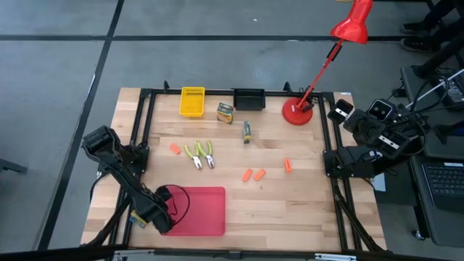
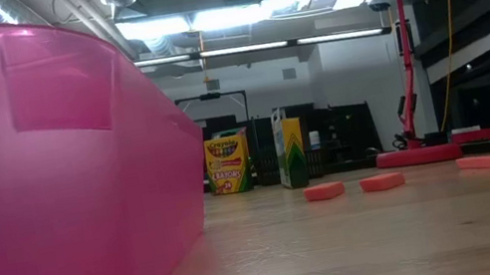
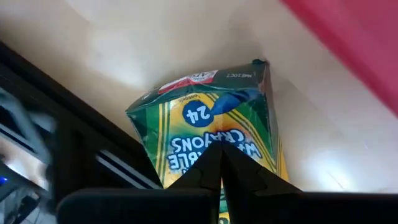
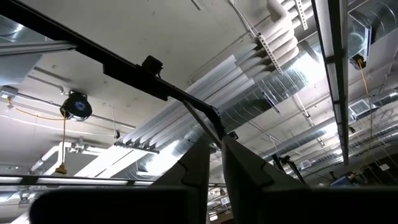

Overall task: Pick & Place School Supplies
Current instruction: Put the yellow crayon box into the red bin

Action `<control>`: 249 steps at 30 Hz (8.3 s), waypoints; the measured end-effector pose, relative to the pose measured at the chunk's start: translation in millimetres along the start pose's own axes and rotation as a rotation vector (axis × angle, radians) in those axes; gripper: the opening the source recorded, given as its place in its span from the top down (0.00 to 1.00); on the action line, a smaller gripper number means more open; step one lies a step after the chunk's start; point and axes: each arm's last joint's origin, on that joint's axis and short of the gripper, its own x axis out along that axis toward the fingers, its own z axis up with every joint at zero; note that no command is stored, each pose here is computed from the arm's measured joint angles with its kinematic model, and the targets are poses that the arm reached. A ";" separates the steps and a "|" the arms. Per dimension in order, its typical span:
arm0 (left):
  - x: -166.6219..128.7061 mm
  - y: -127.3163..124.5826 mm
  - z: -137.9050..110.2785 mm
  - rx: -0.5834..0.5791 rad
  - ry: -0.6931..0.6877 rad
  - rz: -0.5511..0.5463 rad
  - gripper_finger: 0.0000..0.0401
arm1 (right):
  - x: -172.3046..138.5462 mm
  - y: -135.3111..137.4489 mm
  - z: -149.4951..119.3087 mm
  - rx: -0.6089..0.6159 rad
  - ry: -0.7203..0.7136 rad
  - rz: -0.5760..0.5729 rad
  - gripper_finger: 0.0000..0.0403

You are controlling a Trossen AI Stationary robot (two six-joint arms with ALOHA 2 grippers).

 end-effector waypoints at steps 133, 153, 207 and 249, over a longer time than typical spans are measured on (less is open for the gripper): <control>-39.1 106.7 137.2 -0.295 -0.346 -0.288 0.98 | 65.7 47.3 -78.7 -0.017 0.072 -0.008 0.88; -22.0 62.9 180.8 -0.268 -0.347 -0.541 0.99 | 57.1 72.1 -77.8 -0.044 0.078 -0.040 0.88; -24.7 79.7 230.8 -0.498 -0.531 -0.642 0.99 | 35.8 9.9 -212.7 0.136 0.334 -0.882 0.88; -23.6 78.5 233.5 -0.589 -0.549 -0.667 0.99 | -21.9 -119.3 -297.3 0.400 0.700 -1.336 0.88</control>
